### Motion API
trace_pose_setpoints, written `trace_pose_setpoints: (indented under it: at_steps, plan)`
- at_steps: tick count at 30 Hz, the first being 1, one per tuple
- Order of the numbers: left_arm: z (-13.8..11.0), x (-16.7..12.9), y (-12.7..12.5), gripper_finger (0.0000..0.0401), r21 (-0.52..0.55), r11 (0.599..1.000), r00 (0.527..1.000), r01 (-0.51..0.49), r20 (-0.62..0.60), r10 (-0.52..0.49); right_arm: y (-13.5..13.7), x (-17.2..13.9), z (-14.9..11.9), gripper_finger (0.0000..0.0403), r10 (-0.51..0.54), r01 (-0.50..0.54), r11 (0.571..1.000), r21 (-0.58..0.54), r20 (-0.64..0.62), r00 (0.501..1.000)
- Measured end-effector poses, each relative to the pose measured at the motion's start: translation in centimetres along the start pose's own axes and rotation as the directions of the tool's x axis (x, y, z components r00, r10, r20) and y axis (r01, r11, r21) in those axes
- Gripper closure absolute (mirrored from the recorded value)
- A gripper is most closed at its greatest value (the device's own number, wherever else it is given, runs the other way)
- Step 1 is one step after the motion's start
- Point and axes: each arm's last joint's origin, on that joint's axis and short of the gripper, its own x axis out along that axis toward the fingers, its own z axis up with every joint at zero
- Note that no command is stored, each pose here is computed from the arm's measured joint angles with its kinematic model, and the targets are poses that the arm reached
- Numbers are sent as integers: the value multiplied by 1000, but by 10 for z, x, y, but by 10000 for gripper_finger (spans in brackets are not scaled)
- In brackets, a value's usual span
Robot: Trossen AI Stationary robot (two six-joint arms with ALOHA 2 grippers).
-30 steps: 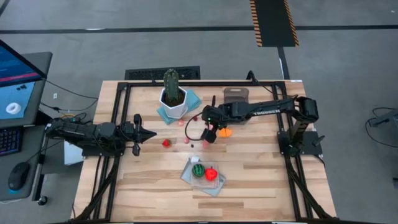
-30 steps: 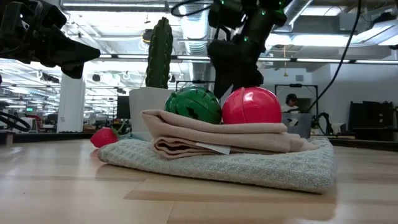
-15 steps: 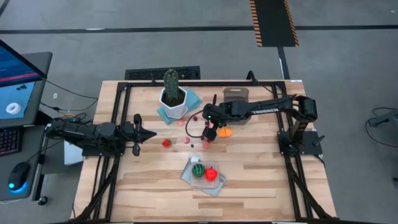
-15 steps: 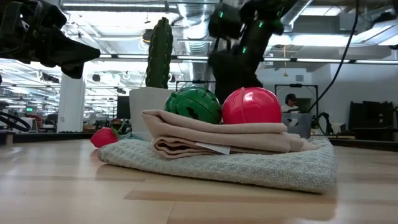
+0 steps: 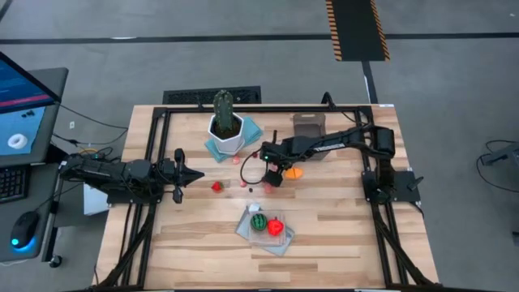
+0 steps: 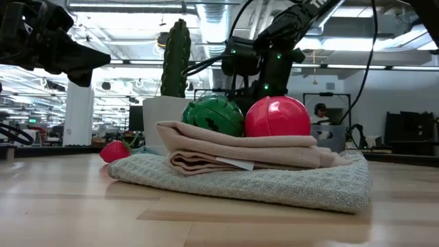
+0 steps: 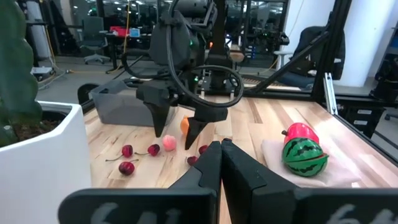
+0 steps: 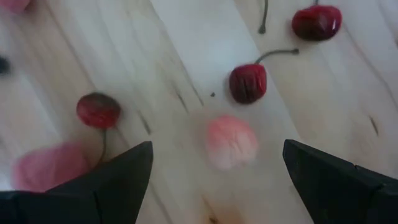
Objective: Pick and placing Produce into tupperware
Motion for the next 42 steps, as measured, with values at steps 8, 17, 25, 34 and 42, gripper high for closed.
trace_pose_setpoints:
  at_steps: [8, 17, 25, 34, 42]
  plan:
    - [0, 0, 0, 401, 1, 1000, 1000, -1, -4, 1, -4, 0, 2, 61, 0, 0, 1000, 11, 9, 1000]
    - [0, 0, 0, 401, 1, 1000, 1000, -2, -5, 2, -4, 0, 2, 134, 1, -1, 1000, 11, 9, 1000]
    - [0, 0, 0, 401, 1, 1000, 1000, -3, -5, 3, -4, 0, 1, 196, 0, -1, 1000, 18, 2, 1000]
    - [0, 0, 0, 401, 1, 1000, 1000, -3, -5, 3, 0, 0, 1, 294, 6, -6, 1000, 14, 7, 1000]
    - [0, 0, 0, 401, 1, 1000, 1000, -3, -5, 3, 12, -11, 11, 313, 32, -31, 999, -9, 44, 999]
